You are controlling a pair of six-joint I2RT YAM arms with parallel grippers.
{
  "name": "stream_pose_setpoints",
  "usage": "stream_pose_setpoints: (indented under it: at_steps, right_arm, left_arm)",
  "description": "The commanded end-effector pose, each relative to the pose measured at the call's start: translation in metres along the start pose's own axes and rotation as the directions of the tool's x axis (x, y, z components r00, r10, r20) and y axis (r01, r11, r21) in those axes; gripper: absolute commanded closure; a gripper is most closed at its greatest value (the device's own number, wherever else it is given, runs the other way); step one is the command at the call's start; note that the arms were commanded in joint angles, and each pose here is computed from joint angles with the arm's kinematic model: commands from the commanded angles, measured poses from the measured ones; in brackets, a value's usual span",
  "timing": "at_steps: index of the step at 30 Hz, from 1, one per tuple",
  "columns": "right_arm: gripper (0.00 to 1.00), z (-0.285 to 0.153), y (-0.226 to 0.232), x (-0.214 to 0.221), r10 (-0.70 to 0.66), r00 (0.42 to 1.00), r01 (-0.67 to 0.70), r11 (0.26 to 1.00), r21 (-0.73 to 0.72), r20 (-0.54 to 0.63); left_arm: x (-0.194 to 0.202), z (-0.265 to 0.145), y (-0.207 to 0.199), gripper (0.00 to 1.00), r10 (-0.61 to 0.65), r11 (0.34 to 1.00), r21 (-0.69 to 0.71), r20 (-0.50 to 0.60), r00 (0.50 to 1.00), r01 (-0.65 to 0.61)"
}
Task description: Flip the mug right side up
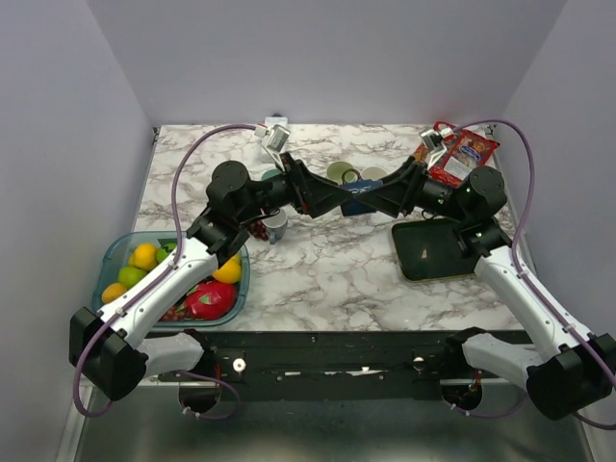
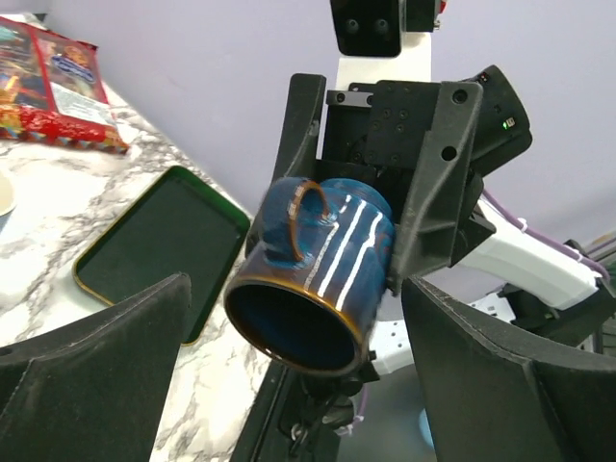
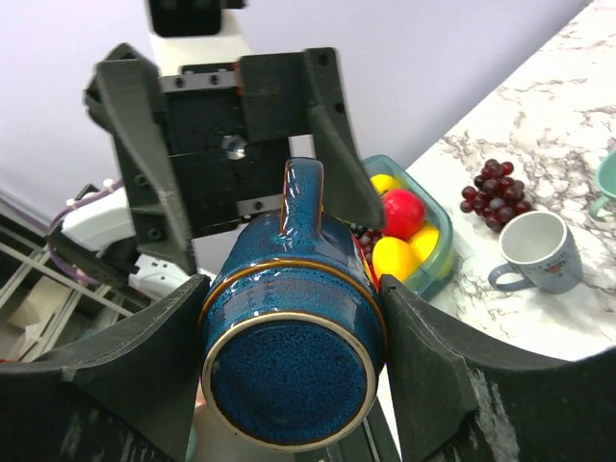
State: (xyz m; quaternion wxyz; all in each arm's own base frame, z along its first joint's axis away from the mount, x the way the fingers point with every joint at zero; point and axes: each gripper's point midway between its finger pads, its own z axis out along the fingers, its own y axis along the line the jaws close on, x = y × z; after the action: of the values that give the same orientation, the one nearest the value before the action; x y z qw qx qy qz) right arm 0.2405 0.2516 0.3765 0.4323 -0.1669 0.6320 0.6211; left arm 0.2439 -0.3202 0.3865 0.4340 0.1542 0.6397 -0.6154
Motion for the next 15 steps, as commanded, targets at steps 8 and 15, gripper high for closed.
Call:
stream_pose_setpoints:
  at_steps: [8,15]
  right_arm:
    - [1.00,0.007,0.001,-0.016,-0.048,0.998,0.048,0.999,0.004,0.045]
    - [1.00,0.011,0.001,-0.011,-0.040,0.999,0.041,0.999,-0.011,0.029]
  left_arm:
    - [0.006,-0.003,-0.015,0.35,-0.050,0.996,0.075,-0.021,0.999,0.052]
    - [0.007,0.006,-0.014,0.56,-0.094,0.989,0.111,-0.028,0.995,0.096]
